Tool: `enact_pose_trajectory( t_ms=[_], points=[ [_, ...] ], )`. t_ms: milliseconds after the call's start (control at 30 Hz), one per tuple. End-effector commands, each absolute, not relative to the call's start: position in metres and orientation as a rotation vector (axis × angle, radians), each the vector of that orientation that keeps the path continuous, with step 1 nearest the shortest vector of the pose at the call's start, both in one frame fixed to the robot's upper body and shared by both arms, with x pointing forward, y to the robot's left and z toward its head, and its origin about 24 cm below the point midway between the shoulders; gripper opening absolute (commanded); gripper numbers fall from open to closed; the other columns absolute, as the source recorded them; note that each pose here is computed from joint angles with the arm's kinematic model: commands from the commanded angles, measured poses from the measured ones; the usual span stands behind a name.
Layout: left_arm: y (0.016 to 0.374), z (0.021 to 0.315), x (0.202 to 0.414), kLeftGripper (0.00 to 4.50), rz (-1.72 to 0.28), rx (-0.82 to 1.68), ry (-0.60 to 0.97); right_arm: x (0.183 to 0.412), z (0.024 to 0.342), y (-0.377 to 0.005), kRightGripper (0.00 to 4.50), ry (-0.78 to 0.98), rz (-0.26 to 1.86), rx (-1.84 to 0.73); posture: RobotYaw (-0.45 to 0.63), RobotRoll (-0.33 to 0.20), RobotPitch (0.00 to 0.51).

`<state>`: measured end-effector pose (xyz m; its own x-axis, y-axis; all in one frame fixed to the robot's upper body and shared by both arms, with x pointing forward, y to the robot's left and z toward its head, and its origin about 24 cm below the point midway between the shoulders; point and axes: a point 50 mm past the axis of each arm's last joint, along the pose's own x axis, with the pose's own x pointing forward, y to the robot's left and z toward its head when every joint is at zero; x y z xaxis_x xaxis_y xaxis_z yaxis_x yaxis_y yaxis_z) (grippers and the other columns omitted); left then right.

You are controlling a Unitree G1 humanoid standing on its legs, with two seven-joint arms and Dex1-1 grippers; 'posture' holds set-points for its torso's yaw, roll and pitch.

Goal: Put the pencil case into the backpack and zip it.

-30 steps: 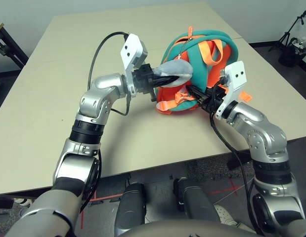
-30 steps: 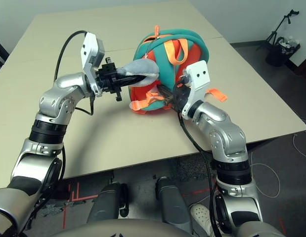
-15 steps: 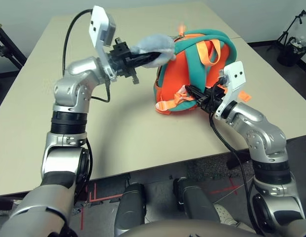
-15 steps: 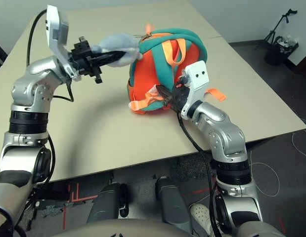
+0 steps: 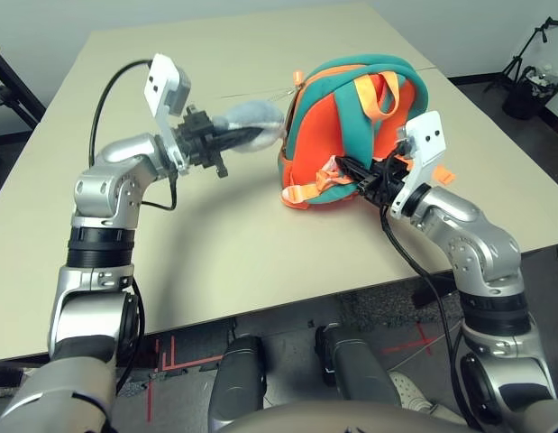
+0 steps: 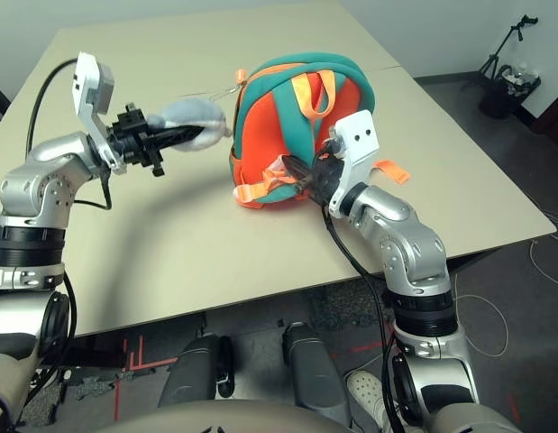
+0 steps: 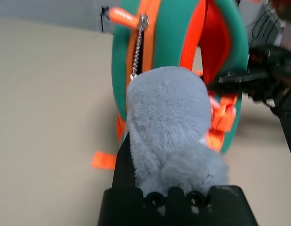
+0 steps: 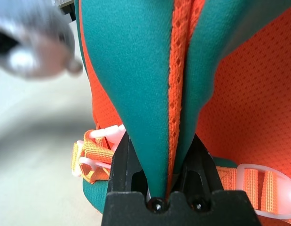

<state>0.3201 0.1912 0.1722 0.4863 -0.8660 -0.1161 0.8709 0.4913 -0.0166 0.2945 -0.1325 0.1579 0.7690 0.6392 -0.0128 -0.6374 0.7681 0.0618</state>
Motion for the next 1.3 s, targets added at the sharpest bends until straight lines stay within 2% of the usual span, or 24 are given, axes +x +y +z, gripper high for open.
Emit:
enact_pose_trajectory(
  t_ms=[33,600,733,833,933,967,1067,1100,1300],
  points=[
    [0.198,0.142,0.311,0.41,-1.058,0.056,0.266,0.294,0.16,-0.126,0.56,0.023,0.74,0.062,-0.11,0.0,0.098],
    [0.199,0.116,0.306,0.41,-1.004,-0.038,0.319,0.295,0.16,-0.125,0.56,0.028,0.749,0.059,-0.11,0.0,0.102],
    [0.205,0.119,0.311,1.86,-0.945,-0.084,0.27,0.294,0.159,-0.126,0.56,0.045,0.758,0.044,-0.11,0.0,0.103],
    [0.215,0.124,0.312,3.04,-0.917,-0.119,0.234,0.296,0.159,-0.132,1.54,0.057,0.752,0.037,-0.11,0.0,0.106],
    [0.228,0.128,0.311,4.29,-0.866,-0.139,0.211,0.292,0.158,-0.134,2.76,0.105,0.8,0.073,-0.11,0.0,0.112],
    [0.232,0.129,0.31,4.5,-0.851,-0.131,0.211,0.291,0.158,-0.135,3.14,0.118,0.82,0.084,-0.11,0.0,0.112],
    [0.242,0.133,0.303,4.5,-0.825,-0.114,0.201,0.287,0.161,-0.142,4.25,0.147,0.86,0.085,-0.11,0.0,0.116],
    [0.245,0.133,0.301,4.5,-0.807,-0.103,0.207,0.286,0.163,-0.146,4.47,0.154,0.868,0.081,-0.11,0.0,0.116],
    [0.254,0.143,0.276,4.5,-0.857,-0.117,0.3,0.287,0.182,-0.179,4.47,0.185,0.896,0.014,-0.1,0.0,0.122]
  ],
)
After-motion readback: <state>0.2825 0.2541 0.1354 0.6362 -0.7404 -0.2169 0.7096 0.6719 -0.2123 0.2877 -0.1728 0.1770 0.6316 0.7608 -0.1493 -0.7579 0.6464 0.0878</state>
